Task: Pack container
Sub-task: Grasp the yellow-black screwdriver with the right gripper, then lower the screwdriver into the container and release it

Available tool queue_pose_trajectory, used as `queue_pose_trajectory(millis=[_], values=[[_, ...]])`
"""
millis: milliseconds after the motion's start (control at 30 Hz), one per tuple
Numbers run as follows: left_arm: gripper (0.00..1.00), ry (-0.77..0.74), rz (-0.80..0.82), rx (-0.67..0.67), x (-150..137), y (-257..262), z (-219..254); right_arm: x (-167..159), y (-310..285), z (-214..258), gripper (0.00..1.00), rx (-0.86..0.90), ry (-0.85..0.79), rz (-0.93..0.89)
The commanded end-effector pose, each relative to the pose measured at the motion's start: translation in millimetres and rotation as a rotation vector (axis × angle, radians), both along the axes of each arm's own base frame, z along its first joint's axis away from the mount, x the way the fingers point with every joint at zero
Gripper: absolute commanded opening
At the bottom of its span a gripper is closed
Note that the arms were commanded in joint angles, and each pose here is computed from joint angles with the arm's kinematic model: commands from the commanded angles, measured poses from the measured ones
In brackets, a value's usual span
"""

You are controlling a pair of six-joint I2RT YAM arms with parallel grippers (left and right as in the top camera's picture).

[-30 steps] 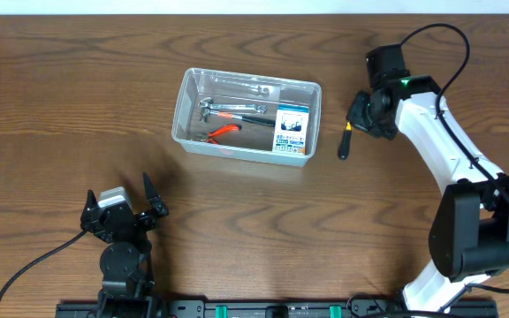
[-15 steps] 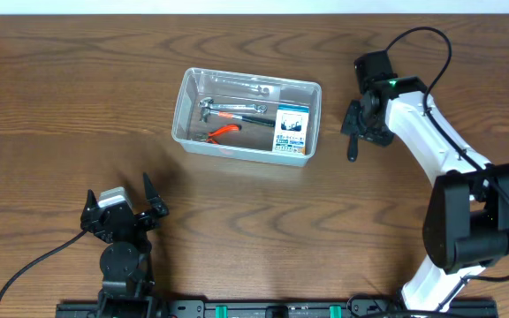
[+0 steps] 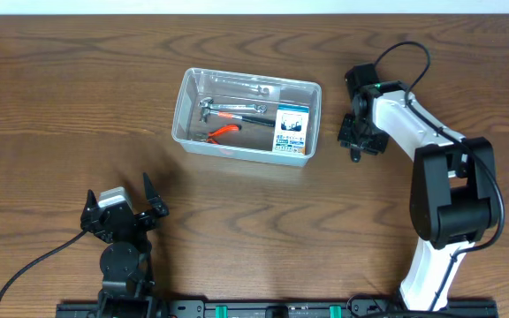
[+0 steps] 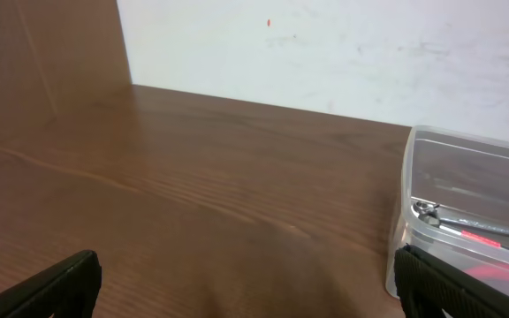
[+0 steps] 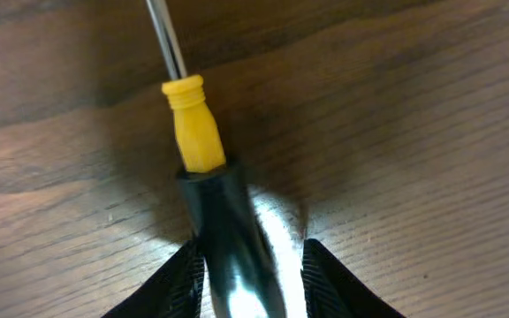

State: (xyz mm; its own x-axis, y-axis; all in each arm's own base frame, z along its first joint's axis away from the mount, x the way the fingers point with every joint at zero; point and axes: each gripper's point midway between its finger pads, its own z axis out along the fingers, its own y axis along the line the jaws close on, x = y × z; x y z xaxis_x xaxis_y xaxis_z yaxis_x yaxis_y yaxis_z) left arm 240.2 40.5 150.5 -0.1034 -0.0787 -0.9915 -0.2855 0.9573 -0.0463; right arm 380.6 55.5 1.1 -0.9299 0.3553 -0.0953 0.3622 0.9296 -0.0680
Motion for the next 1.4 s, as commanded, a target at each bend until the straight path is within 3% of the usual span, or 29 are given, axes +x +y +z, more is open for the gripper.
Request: queue_pose_trajectory(millis=[0,67,233,600,833,967,1100,1233,1367], values=[[0.98,0.048,0.016,0.009,-1.7,2.6,-16.3,-0.7,-1.6,-2.7,0.31,-0.018,0.009,0.033],[0.98,0.048,0.016,0.009,-1.7,2.6,-16.3,-0.9,-1.7,-2.7,0.24,-0.019,0.011,0.048],[0.98,0.048,0.016,0.009,-1.7,2.6,-16.3,-2.5,0.7,-3.5,0.24,-0.006,0.021,0.074],[0.98,0.048,0.016,0.009,-1.7,2.6,-16.3,-0.2,-0.5,-4.0,0.08,-0.005,0.005,0.095],[0.98,0.048,0.016,0.009,-1.7,2.6,-16.3,44.3,23.9,79.9,0.01,0.1,-0.218,0.234],[0.98,0.048,0.016,0.009,-1.7,2.6,-16.3,57.6,67.9,157.3,0.01,0.194,-0.404,0.435],[0.98,0.048,0.016,0.009,-1.7,2.6,-16.3,49.9,118.7,212.4,0.01,0.166,-0.553,0.739],[0.98,0.048,0.016,0.009,-1.7,2.6,-16.3,31.2,176.1,223.1,0.01,0.101,-0.621,1.11],[0.98,0.048,0.016,0.009,-1.7,2.6,-16.3,18.8,219.1,203.6,0.01,0.034,-0.618,1.422]])
